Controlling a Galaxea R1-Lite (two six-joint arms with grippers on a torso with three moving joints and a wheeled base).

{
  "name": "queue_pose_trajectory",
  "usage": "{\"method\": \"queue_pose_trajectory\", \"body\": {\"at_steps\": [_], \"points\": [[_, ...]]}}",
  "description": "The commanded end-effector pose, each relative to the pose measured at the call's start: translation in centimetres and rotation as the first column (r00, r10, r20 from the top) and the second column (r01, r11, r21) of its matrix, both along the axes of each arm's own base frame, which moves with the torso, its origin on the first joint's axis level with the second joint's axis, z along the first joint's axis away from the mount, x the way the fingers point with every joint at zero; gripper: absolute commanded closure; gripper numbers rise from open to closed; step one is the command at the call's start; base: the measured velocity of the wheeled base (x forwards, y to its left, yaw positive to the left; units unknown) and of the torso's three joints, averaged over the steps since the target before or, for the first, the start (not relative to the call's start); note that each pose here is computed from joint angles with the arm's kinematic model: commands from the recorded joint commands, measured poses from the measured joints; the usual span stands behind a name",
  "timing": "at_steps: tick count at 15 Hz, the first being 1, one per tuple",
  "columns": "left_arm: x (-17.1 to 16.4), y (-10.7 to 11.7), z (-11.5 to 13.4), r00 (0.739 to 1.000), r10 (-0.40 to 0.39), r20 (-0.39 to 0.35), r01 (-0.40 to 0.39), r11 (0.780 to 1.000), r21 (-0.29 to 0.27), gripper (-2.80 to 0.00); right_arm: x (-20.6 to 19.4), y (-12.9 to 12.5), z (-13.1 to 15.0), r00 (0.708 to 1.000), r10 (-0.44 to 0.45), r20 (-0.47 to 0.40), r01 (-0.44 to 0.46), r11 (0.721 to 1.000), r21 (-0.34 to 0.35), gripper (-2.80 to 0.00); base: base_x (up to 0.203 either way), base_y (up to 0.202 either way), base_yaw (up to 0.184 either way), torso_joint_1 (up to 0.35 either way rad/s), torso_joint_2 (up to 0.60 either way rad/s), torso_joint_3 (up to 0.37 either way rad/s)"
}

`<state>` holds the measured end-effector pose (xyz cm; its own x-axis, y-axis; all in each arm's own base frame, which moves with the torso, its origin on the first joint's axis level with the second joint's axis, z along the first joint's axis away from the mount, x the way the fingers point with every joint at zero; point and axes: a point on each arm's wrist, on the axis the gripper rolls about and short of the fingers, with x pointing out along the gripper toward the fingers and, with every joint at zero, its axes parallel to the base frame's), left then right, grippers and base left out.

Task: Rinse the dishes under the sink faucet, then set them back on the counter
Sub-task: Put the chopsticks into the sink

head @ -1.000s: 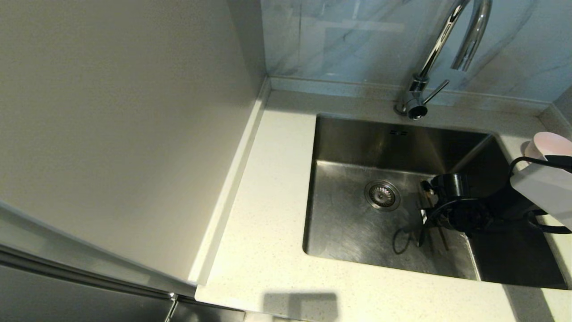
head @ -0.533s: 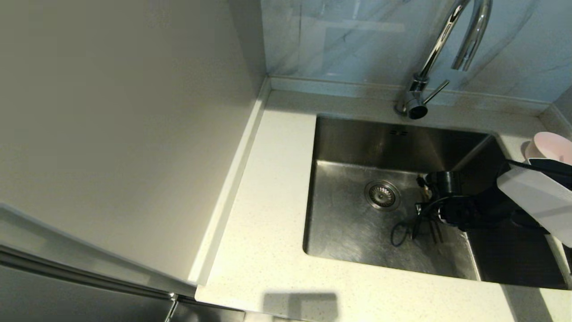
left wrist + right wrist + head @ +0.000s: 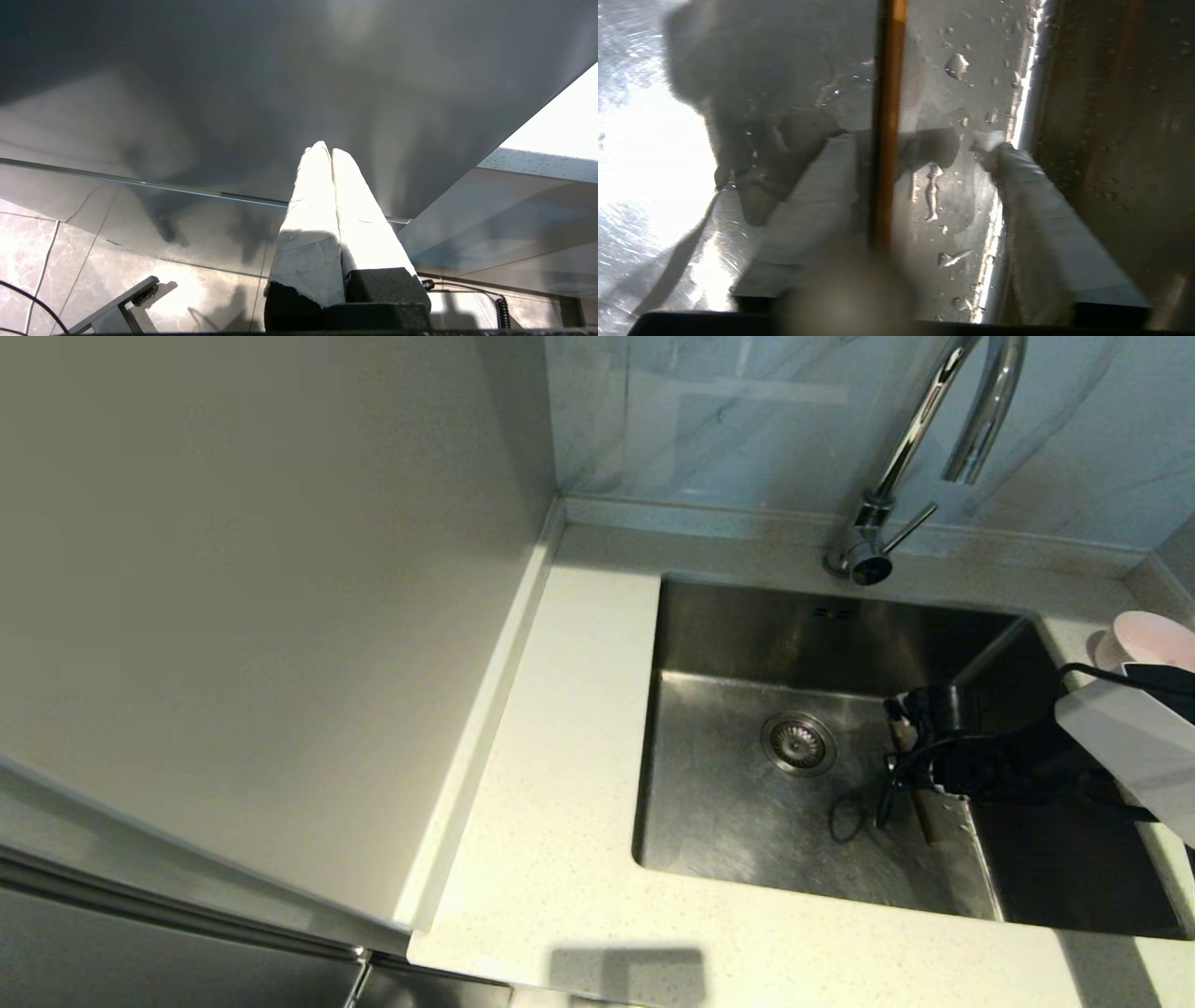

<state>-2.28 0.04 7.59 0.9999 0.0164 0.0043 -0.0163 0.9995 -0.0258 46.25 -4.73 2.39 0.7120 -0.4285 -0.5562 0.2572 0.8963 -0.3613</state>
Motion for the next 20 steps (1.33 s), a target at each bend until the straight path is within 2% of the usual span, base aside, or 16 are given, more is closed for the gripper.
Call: {"method": "queue_pose_trajectory", "body": {"at_steps": [1,6,9,12,14,16,18,19,20], "points": [[0.0,0.0,0.0,1.0,0.0,0.003,0.0,1.0,0.0,0.0,-0.3,0.0,1.9,0.999,0.001,0.036,-0.001,1.0,-0.004,-2.8,0.0,0.0,0.0,0.0,0.0,0.0],[0.0,0.0,0.0,1.0,0.0,0.003,0.0,1.0,0.0,0.0,-4.9,0.6,11.2,0.99,0.046,0.133,-0.045,0.999,-0.008,-2.8,0.0,0.0,0.0,0.0,0.0,0.0],[0.0,0.0,0.0,1.0,0.0,0.003,0.0,1.0,0.0,0.0,-8.6,1.2,16.8,0.968,0.085,0.237,-0.084,0.996,-0.018,-2.8,0.0,0.0,0.0,0.0,0.0,0.0],[0.0,0.0,0.0,1.0,0.0,0.003,0.0,1.0,0.0,0.0,-12.6,1.4,23.0,0.938,0.124,0.324,-0.101,0.991,-0.088,-2.8,0.0,0.0,0.0,0.0,0.0,0.0],[0.0,0.0,0.0,1.0,0.0,0.003,0.0,1.0,0.0,0.0,-14.2,0.9,26.5,0.947,0.116,0.298,-0.086,0.99,-0.111,-2.8,0.0,0.0,0.0,0.0,0.0,0.0],[0.0,0.0,0.0,1.0,0.0,0.003,0.0,1.0,0.0,0.0,-15.7,-0.6,28.9,0.975,0.044,0.22,-0.019,0.993,-0.115,-2.8,0.0,0.0,0.0,0.0,0.0,0.0],[0.0,0.0,0.0,1.0,0.0,0.003,0.0,1.0,0.0,0.0,-17.6,-2.5,30.6,0.99,-0.045,0.135,0.061,0.992,-0.11,-2.8,0.0,0.0,0.0,0.0,0.0,0.0],[0.0,0.0,0.0,1.0,0.0,0.003,0.0,1.0,0.0,0.0,-18.3,-3.5,31.0,0.989,-0.078,0.126,0.092,0.99,-0.106,0.0,0.0,0.0,0.0,0.0,0.0,0.0],[0.0,0.0,0.0,1.0,0.0,0.003,0.0,1.0,0.0,0.0,-18.7,-4.3,31.2,0.987,-0.095,0.126,0.108,0.989,-0.099,0.0,0.0,0.0,0.0,0.0,0.0,0.0]]}}
